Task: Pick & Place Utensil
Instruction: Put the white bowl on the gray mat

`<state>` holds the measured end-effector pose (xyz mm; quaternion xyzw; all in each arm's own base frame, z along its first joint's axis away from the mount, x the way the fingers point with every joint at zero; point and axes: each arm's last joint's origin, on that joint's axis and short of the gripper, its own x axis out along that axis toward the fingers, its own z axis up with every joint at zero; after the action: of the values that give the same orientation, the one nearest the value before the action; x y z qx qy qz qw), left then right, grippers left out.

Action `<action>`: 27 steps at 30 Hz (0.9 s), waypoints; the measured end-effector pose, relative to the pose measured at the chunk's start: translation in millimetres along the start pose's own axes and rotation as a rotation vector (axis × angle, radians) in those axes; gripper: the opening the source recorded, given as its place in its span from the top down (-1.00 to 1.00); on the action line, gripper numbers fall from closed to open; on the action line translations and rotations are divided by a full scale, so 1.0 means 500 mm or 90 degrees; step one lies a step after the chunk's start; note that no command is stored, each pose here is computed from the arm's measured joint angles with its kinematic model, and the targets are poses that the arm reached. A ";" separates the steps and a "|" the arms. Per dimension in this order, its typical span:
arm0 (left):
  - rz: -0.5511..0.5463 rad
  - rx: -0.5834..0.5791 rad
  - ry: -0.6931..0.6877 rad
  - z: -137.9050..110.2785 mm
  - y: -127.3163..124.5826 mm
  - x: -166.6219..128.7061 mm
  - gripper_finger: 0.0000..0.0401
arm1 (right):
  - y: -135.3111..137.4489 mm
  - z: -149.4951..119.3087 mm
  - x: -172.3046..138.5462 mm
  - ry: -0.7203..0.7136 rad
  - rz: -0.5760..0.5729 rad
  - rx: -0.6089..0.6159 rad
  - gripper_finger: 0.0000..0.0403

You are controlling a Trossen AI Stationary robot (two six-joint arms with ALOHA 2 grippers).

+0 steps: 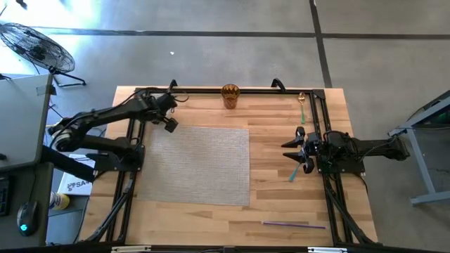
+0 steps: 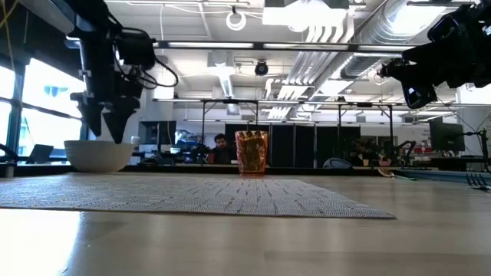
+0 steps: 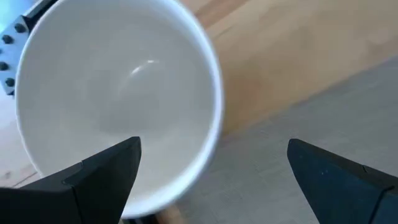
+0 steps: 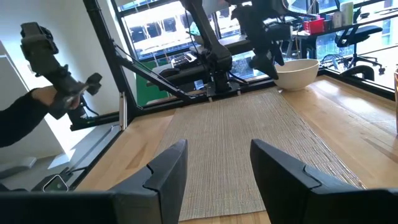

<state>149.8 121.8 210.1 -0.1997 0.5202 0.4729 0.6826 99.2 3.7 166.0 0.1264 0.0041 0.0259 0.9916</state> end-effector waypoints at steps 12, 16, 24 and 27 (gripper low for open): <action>0.017 -0.007 0.015 0.017 -0.011 0.036 -0.67 | 0.000 0.000 0.000 0.000 0.000 0.000 0.16; 0.005 -0.008 0.020 0.016 -0.012 0.036 -0.39 | 0.000 0.000 0.000 0.000 0.000 0.000 0.16; -0.002 -0.004 0.010 0.020 -0.014 0.036 -0.09 | 0.000 0.000 0.000 0.000 0.000 0.000 0.16; -0.014 0.019 0.014 0.019 -0.015 0.036 -0.08 | 0.000 0.000 0.000 0.000 0.000 0.000 0.16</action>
<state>161.4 133.7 195.7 -0.2004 0.5323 0.4552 0.6850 99.2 3.7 166.0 0.1264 0.0042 0.0260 0.9916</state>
